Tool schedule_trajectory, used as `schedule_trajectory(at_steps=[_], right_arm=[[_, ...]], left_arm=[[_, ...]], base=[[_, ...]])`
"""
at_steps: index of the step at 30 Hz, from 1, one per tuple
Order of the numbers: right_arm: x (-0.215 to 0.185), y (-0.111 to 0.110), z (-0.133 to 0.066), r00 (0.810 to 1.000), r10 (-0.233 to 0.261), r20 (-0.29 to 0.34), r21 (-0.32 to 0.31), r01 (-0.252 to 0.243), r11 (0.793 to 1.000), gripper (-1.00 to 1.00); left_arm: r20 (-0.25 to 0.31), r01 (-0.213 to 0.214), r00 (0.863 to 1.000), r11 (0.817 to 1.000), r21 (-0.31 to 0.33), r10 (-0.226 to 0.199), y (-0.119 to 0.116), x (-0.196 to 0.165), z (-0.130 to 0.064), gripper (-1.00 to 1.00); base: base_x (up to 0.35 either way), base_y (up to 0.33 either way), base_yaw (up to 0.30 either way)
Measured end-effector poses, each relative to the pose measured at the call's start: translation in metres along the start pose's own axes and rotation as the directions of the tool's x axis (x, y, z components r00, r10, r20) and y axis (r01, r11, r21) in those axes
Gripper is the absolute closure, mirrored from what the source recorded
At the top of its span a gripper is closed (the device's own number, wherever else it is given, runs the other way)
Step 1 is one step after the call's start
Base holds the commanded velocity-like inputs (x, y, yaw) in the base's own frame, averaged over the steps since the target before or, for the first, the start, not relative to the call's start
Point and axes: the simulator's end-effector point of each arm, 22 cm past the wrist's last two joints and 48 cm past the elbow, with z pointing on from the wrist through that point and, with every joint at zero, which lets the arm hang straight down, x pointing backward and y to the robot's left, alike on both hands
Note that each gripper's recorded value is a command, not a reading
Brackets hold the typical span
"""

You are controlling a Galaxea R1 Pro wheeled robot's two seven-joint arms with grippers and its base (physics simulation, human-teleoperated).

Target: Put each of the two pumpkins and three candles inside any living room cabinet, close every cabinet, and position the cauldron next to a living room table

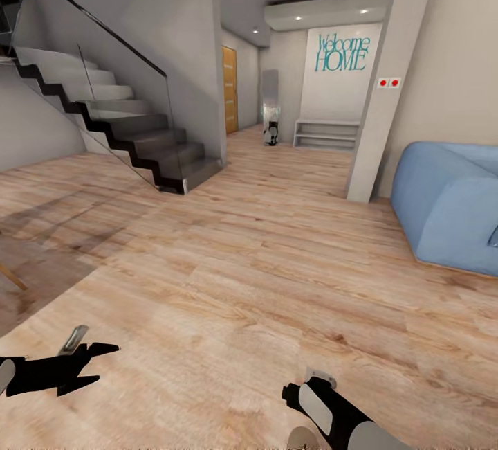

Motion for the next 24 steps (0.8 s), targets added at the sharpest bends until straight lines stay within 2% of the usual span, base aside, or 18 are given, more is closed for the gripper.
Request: schedule_trajectory(at_steps=[6, 12, 19, 23, 24], right_arm=[[0.008, -0.002, 0.008, 1.0, 0.002, -0.02, 0.003, -0.002, 1.0, -1.0], [0.016, -0.006, 0.017, 0.999, 0.001, -0.036, 0.013, 0.0, 1.0, -1.0], [0.026, -0.01, 0.027, 0.998, 0.005, -0.059, 0.02, -0.003, 1.0, -1.0], [0.031, -0.016, 0.033, 0.997, 0.006, -0.072, 0.032, -0.004, 0.999, -1.0], [0.031, -0.023, 0.035, 0.997, 0.008, -0.073, 0.043, -0.005, 0.999, -1.0]], left_arm=[[-0.018, 0.011, 1.0, 1.0, -0.002, -0.011, 0.007, 0.004, 0.007, -1.0], [-0.079, 0.003, 0.997, 0.999, -0.041, -0.006, 0.02, 0.022, 0.025, -1.0], [-0.103, 0.012, 0.994, 0.998, -0.063, -0.018, 0.032, 0.029, 0.035, -1.0], [-0.132, 0.02, 0.991, 0.998, -0.062, -0.028, 0.032, 0.044, 0.057, -1.0], [-0.148, 0.021, 0.989, 0.997, -0.072, -0.032, 0.032, 0.053, 0.069, -1.0]], base=[[0.0, 0.0, 0.0], [0.0, 0.0, 0.0], [0.0, 0.0, 0.0], [0.0, 0.0, 0.0], [0.0, 0.0, 0.0]])
